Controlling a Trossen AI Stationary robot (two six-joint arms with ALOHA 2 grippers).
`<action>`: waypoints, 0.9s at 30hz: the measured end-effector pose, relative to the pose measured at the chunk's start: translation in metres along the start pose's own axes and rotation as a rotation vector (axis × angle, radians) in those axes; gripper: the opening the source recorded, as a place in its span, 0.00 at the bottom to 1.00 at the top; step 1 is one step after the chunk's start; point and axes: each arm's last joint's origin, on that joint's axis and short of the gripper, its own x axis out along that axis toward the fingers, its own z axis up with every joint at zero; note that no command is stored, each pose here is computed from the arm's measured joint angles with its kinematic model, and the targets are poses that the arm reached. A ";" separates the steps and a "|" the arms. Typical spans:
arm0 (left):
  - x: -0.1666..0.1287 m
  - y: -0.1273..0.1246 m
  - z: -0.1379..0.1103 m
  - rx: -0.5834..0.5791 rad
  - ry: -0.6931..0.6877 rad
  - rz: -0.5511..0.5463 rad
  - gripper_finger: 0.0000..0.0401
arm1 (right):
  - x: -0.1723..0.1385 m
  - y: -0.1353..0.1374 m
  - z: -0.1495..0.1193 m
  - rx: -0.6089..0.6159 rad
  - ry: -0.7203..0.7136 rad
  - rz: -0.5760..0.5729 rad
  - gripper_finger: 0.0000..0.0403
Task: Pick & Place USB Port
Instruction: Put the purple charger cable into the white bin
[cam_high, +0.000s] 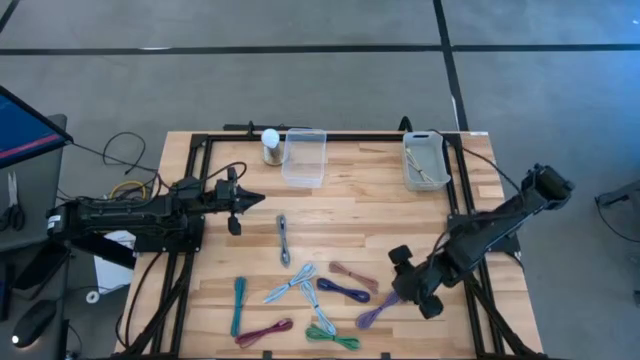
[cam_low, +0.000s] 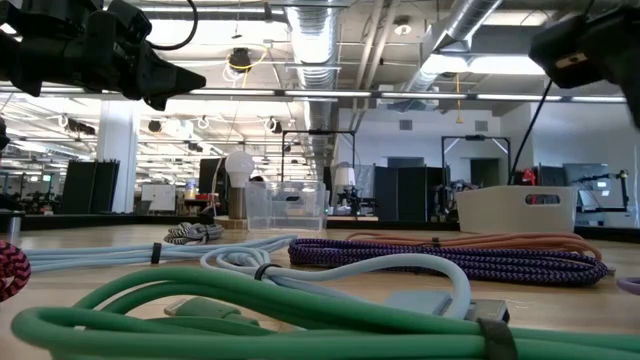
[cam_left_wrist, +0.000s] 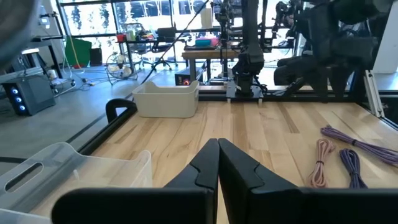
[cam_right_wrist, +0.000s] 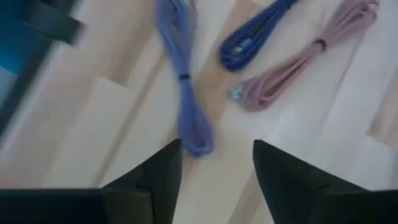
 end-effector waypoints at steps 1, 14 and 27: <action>0.000 0.000 0.000 0.000 0.000 0.000 0.02 | 0.003 0.001 0.003 -0.004 0.017 -0.019 0.46; 0.000 0.000 0.000 0.000 0.000 0.000 0.02 | 0.040 0.012 0.029 0.013 0.157 -0.049 0.46; 0.000 0.000 0.000 -0.030 0.001 0.000 0.02 | 0.066 0.021 0.023 0.074 0.289 -0.041 0.44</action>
